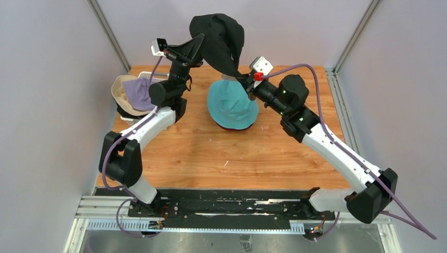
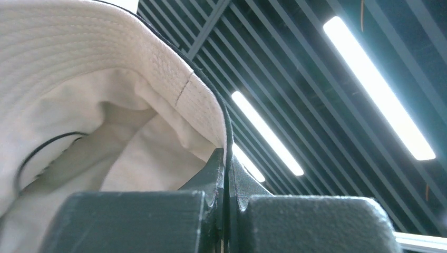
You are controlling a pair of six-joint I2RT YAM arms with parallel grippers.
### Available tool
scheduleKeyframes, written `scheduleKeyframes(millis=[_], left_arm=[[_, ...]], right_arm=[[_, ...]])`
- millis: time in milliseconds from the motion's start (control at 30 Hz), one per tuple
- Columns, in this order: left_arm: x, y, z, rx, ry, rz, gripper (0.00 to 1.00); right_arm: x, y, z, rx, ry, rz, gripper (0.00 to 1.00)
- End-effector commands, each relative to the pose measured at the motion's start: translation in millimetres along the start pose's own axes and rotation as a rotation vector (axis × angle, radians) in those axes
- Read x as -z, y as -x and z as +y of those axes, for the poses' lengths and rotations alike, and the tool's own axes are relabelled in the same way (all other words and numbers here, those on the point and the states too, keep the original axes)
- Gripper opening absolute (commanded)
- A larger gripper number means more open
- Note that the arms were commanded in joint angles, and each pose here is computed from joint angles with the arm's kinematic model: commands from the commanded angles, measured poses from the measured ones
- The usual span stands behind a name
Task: Stack the hats
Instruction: Stack the hat on the hat.
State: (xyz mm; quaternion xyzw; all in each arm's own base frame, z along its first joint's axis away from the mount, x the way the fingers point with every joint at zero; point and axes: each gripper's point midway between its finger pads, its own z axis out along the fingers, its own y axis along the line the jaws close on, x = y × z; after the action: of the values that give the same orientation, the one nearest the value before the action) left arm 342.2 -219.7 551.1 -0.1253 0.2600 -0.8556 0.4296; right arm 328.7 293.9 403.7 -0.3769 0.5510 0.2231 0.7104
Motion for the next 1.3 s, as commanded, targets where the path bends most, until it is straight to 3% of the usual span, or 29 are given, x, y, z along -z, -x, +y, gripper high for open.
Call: scheduleKeyframes(millis=[0,433,700,1067,1267], left_arm=[[6.1,3.2,-10.9,-0.030,-0.010,-0.002,0.00],[32.8,24.9,21.0,-0.048,0.126,-0.065,0.00],[54.2,38.1,38.3,-0.074,0.242,-0.103,0.00],[71.7,43.1,46.7,-0.173,0.456,-0.102,0.00],[86.7,48.2,42.5,-0.246,0.559,-0.117,0.00]], right_arm=[[12.7,25.2,-35.5,0.146,-0.215,-0.031,0.01],[34.0,50.4,-78.7,0.430,-0.580,-0.052,0.01],[27.9,63.7,-95.4,0.582,-0.684,-0.032,0.01],[18.3,73.9,-119.8,0.952,-1.019,0.052,0.01],[19.9,72.2,-127.2,0.977,-1.078,0.086,0.00]])
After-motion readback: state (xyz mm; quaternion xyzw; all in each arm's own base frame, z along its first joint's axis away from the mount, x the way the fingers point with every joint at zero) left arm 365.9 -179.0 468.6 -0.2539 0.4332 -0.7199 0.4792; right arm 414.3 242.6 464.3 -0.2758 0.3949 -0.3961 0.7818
